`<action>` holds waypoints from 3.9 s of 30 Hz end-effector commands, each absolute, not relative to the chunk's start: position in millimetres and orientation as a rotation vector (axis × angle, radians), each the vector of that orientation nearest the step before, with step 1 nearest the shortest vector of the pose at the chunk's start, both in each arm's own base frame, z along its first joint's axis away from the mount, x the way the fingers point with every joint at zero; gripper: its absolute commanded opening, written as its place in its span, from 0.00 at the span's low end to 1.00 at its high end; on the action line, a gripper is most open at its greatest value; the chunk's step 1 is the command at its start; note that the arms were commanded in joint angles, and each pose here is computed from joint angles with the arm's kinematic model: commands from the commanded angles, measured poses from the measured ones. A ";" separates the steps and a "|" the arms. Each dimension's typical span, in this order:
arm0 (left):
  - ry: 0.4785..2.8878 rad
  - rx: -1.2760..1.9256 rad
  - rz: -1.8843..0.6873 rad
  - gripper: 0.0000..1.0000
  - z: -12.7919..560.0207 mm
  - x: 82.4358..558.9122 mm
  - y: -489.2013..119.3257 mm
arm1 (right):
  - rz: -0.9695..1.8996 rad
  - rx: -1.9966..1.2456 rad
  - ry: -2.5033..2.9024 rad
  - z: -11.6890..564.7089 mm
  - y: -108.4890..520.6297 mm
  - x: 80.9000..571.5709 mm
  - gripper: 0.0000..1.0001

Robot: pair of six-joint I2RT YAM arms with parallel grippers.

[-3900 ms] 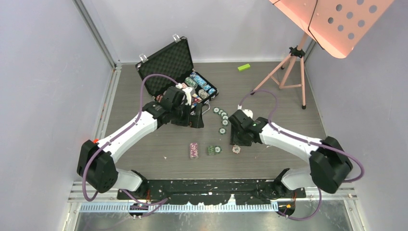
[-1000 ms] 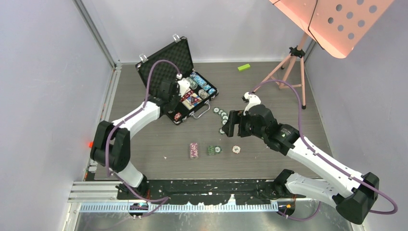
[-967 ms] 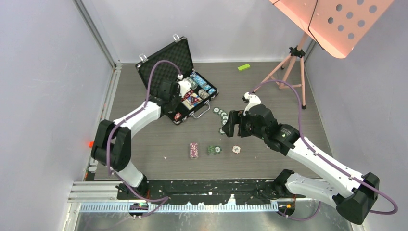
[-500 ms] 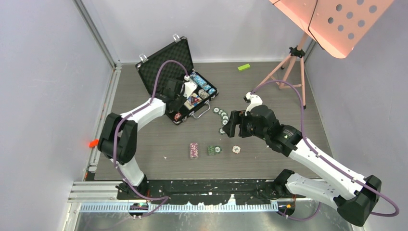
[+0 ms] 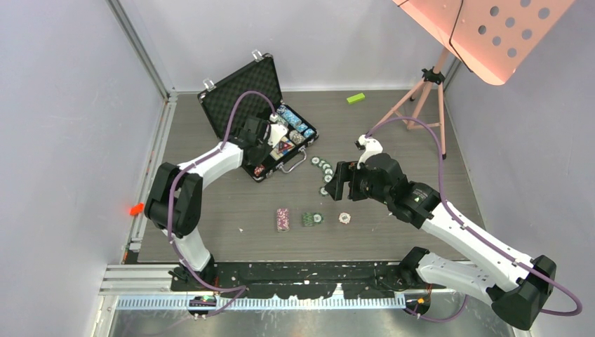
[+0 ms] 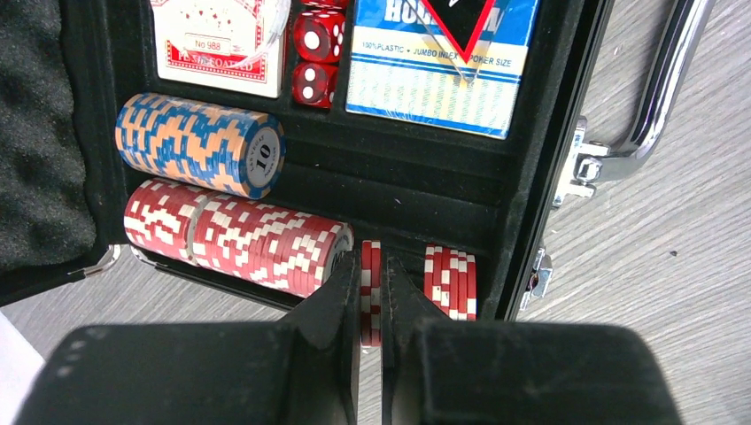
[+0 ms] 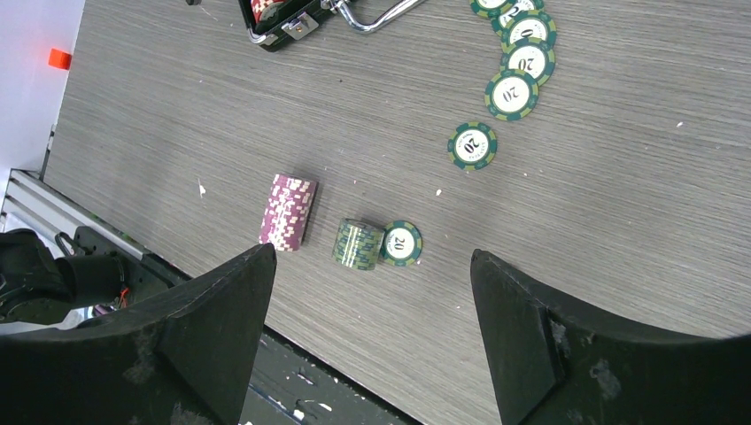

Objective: Pack up texas hold em set

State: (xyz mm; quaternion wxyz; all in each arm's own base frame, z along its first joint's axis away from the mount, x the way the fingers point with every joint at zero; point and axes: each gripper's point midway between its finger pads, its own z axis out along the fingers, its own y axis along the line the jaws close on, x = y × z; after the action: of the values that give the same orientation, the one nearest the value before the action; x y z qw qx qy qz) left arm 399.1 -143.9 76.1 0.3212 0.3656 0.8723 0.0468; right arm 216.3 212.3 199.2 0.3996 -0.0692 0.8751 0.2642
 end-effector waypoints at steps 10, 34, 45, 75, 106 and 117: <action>2.297 0.954 0.113 0.23 89.0 396.7 -143.2 | 0.710 -0.182 2.174 212.5 217.4 217.7 0.87; 2.076 0.689 -0.203 1.00 189.9 365.2 -169.6 | 0.179 0.057 2.633 98.3 171.0 208.9 0.92; 2.082 0.068 -0.182 1.00 196.6 340.6 -124.4 | -0.029 0.069 2.731 61.9 161.1 210.6 0.79; 2.162 -0.081 -0.417 1.00 190.8 323.2 -144.1 | 0.054 0.096 2.870 0.9 183.7 197.3 0.29; 2.483 0.136 -1.889 0.71 174.5 260.5 -347.5 | 0.763 -0.250 2.397 154.6 253.4 214.2 0.20; 2.552 0.196 -1.911 0.60 163.7 245.3 -360.7 | 0.770 -0.257 2.357 166.0 254.3 217.7 0.20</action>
State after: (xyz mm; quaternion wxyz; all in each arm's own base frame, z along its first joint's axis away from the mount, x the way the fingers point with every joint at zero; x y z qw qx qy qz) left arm 250.6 -349.9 147.0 -0.0216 0.0251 0.8137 -0.5803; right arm 207.5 243.3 136.1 0.2817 -0.0848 0.9173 0.2684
